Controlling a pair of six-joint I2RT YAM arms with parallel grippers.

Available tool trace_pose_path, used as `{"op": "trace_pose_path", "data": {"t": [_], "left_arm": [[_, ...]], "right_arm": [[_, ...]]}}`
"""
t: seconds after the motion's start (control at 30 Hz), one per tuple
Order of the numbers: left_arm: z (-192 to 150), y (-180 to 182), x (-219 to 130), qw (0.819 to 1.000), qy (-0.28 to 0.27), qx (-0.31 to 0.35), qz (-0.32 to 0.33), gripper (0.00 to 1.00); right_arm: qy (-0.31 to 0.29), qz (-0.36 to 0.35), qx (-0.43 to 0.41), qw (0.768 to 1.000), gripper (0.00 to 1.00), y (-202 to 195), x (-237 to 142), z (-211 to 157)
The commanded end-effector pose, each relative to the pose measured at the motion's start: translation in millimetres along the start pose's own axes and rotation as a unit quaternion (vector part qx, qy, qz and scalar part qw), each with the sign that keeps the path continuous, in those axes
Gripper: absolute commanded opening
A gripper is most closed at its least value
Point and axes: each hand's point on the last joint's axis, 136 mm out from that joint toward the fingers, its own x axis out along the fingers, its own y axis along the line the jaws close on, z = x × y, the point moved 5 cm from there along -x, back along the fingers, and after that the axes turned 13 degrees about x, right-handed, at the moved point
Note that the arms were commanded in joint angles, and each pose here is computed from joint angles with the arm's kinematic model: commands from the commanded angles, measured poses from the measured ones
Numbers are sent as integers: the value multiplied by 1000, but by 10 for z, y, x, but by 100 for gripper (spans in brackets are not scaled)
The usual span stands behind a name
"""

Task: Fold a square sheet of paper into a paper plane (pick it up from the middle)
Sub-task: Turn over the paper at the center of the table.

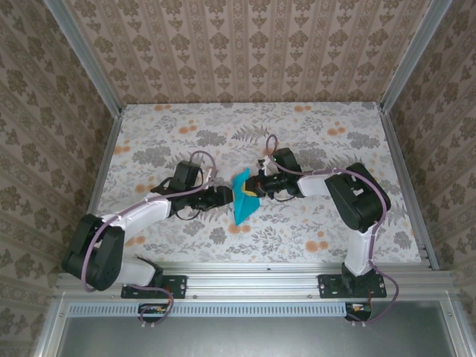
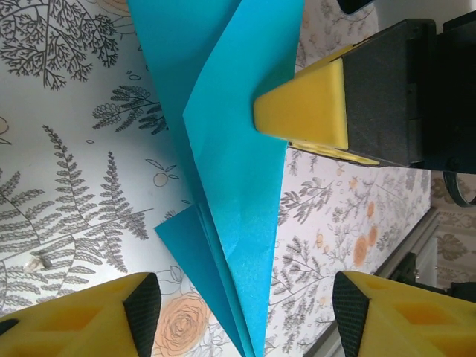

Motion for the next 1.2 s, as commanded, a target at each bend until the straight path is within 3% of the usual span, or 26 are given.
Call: {"op": "trace_pose_path", "data": {"t": [0.0,0.4,0.67,1.17], "left_arm": [[-40,-15,-20,999,-21,-44,-24,67],[41,-277,-77,994,-57,-51,-76,72],[-114,-150,-172,996,-38,-80,0,73],[-159,-333,-13,993,-67,-92,-40,75]], "right_arm": [[7,26,-22,999,6,302,-82,-34],[-1,67,-30,997,5,648,-215,-21],[-8,72,-31,997,4,703,-260,-5],[-11,86,-32,996,3,777,-300,-25]]}}
